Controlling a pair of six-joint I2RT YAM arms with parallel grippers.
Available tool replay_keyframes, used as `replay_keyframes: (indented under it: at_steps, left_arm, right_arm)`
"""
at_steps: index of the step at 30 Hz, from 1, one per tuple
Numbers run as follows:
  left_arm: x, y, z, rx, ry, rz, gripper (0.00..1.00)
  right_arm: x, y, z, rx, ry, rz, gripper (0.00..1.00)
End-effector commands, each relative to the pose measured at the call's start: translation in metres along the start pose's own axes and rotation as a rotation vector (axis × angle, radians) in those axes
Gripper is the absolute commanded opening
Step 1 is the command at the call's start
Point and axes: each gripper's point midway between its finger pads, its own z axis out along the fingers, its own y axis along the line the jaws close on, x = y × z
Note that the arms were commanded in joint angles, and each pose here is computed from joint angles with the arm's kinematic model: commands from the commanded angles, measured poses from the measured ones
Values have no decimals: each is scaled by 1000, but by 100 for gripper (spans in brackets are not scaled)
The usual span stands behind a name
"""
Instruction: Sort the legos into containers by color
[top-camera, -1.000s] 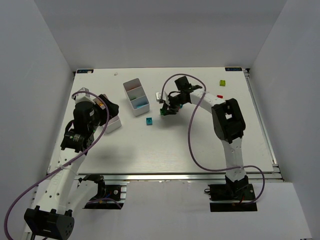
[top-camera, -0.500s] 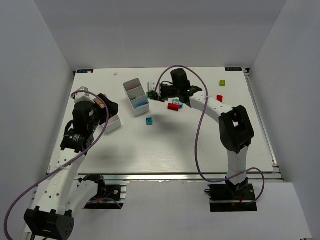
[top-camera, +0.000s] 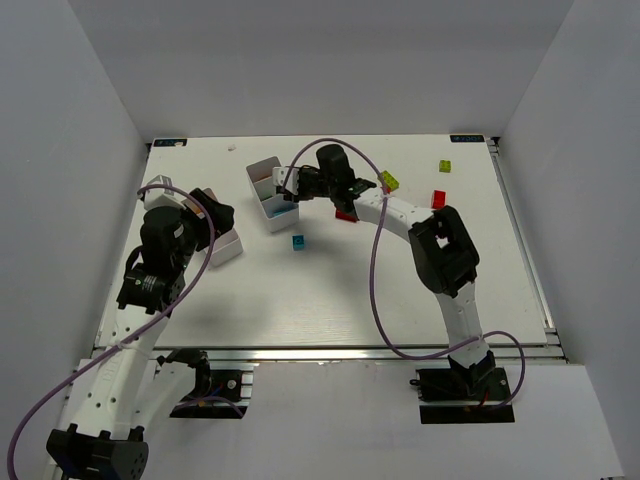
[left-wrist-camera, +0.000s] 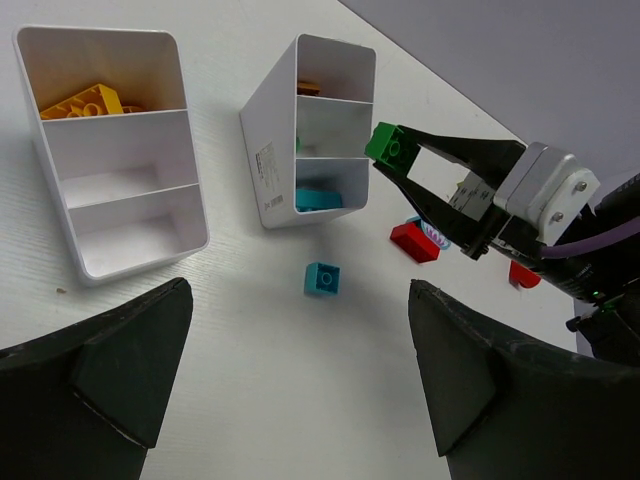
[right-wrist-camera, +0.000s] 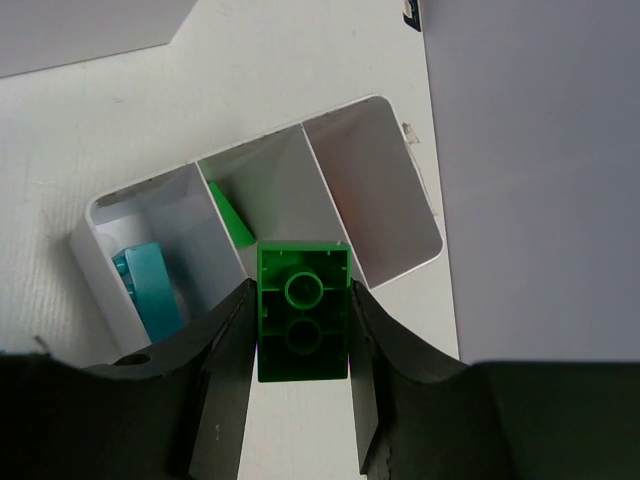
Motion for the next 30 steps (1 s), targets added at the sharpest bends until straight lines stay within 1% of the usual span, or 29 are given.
replay_keyframes:
  at_steps: [1,9,12,13,16,18,21,22,24,26,29,30]
  left_arm:
    - [-5,0,-3,5,-27,-6,98]
    - [-4,2,-3,0,-21,1,98]
    - [-3,2,-2,-2,-18,1,98]
    - [-3,2,-3,0,-21,-1,98]
    - [-3,2,-3,1,-19,-2,98]
    - [-2,2,-3,-2,-18,-2,98]
    - [-2,2,-2,-2,-18,-5,98]
    - [-2,2,-2,0,-17,-5,98]
    - [-2,2,-2,-1,-16,-5,98]
    - [-3,1,-2,1,-16,-6,98]
    - [-3,0,0,4,-16,-7,98]
    - [-4,-1,0,5,-17,-7,98]
  right_arm:
    - [-22,-28,7,93,-42,-73,12]
    - [-21,-23,21,96,-46,-90,17]
    - [-20,-23,26,99,-44,-96,22]
    - [-21,-24,27,101,-43,-97,29]
    - [-18,-24,29,108,-39,-98,40]
    - [-17,-23,30,106,-38,-97,44]
    - [-17,-23,30,109,-40,-97,52]
    - [-16,-23,30,110,-39,-97,57]
    - [-17,-24,29,115,-41,-96,63]
    - [-20,-24,29,113,-47,-94,65]
    - [-27,-30,23,135,-57,-88,65]
    - [-30,-33,20,146,-60,-60,65]
